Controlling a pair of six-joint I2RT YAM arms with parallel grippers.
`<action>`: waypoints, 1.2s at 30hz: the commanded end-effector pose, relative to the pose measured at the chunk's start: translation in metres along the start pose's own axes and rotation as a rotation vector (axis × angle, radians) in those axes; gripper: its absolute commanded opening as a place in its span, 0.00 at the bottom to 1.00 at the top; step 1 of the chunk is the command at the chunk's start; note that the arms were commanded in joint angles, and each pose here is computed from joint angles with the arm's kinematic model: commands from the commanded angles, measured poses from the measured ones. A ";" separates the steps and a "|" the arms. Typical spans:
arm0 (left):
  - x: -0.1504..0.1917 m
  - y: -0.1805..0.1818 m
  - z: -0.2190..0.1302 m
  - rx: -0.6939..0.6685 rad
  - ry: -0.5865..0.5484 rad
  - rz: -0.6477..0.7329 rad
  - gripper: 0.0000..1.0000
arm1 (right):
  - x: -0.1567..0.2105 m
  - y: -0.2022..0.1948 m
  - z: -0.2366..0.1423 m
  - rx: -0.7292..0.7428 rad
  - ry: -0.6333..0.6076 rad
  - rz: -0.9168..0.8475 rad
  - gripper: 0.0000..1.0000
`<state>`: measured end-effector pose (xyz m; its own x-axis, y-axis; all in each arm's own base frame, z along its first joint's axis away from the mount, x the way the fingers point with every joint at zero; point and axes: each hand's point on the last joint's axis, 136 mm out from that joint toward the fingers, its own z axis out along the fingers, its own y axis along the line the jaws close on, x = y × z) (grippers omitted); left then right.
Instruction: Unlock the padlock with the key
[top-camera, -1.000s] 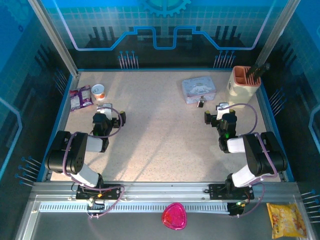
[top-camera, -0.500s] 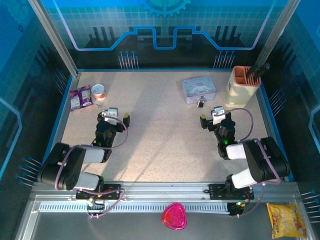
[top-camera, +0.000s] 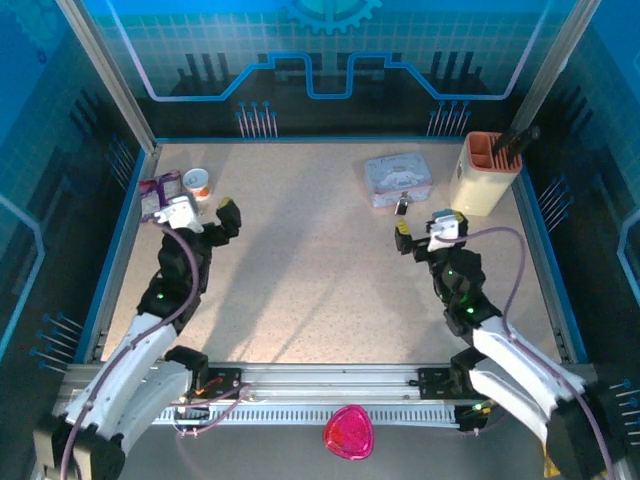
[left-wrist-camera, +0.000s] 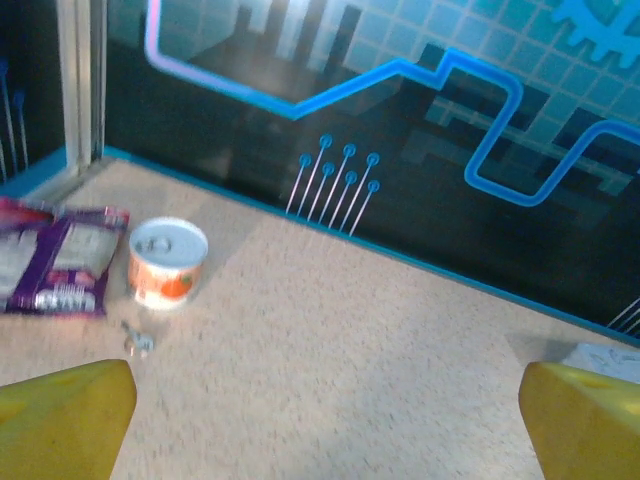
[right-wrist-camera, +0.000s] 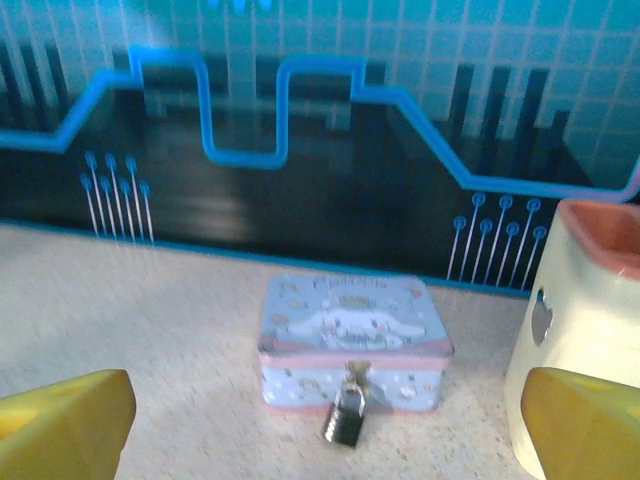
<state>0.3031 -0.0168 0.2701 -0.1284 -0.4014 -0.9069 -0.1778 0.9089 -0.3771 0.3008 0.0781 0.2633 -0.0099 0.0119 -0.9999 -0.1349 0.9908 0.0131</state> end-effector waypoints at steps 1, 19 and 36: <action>0.038 0.022 -0.017 -0.075 0.176 -0.088 0.99 | 0.029 -0.011 -0.029 0.031 0.231 0.155 1.00; 0.054 -0.008 0.071 -0.172 0.472 0.080 0.99 | 0.049 -0.003 -0.045 -0.095 0.220 0.277 1.00; 0.085 0.110 0.161 -0.566 0.669 -0.175 0.86 | 0.044 -0.009 -0.050 -0.067 0.190 0.296 1.00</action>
<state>0.4295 0.0603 0.1306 -0.5538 -0.6435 -0.5285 -0.6522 0.7298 -0.2052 0.2523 0.0668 0.2133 -0.2554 0.2434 -0.9357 -0.1798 0.9389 0.2933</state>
